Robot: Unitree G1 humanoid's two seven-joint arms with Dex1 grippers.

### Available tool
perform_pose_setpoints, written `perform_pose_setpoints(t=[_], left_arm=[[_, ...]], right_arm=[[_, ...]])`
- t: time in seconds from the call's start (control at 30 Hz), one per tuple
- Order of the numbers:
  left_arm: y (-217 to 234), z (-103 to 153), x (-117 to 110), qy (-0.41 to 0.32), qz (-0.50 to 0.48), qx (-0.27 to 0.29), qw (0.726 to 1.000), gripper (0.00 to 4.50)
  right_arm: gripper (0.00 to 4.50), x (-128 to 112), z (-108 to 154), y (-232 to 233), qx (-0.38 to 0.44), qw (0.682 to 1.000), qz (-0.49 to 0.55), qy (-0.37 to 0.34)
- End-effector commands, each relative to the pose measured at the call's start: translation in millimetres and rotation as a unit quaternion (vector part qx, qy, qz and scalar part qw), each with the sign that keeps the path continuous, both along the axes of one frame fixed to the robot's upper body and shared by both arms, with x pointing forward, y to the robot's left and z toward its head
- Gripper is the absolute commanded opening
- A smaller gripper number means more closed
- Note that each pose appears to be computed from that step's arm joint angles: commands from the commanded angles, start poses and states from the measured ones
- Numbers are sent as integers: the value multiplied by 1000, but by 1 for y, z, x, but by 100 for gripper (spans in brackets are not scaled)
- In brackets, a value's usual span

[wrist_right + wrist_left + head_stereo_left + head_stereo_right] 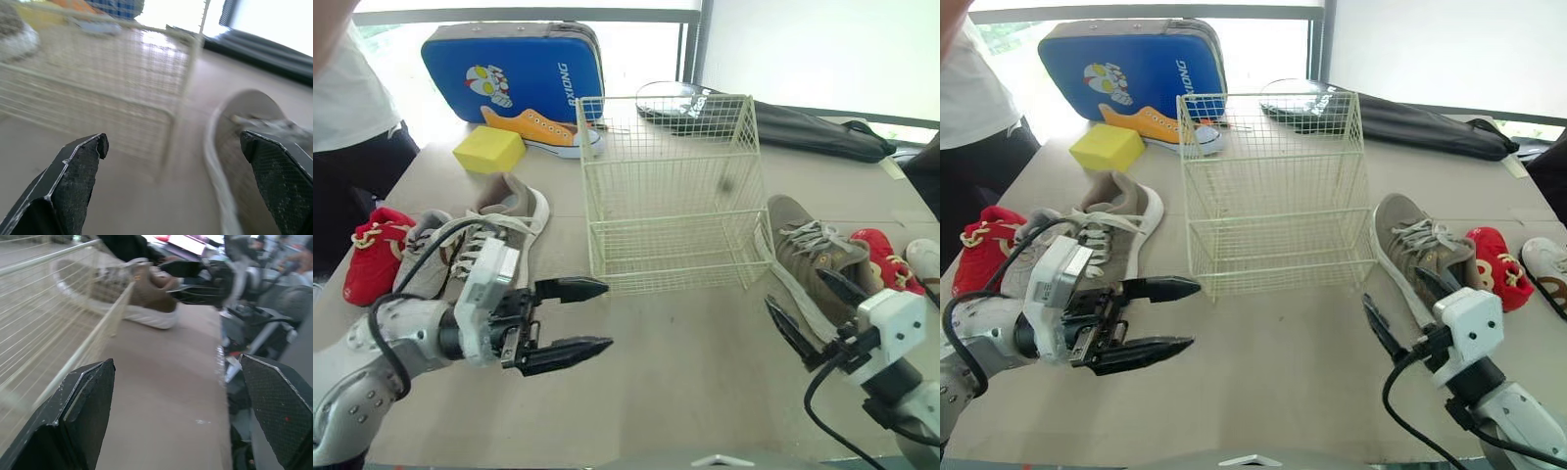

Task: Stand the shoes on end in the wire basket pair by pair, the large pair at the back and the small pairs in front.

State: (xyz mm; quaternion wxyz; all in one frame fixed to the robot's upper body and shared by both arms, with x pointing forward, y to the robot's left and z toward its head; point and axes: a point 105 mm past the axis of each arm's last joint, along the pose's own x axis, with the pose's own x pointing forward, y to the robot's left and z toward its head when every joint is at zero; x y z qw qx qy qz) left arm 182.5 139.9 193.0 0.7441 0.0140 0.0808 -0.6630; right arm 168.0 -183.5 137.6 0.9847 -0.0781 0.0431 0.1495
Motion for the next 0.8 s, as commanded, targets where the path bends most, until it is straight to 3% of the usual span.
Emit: perform_pose_setpoints(t=[0.03,0.2,0.33,0.8], left_arm=[[-9,-1,5,-33,-30,11,999,446],[-20,0,12,-37,-55,10,998,446],[-25,1,15,-44,-55,12,997,446],[-29,3,8,-37,-28,3,999,446]], right_arm=[[450,-18,4,-5,-30,999,-39,-12],[450,-27,-5,-35,-54,988,-145,17],[450,-24,-15,-53,-59,983,-170,38],[450,33,-19,-67,-29,992,-101,66]])
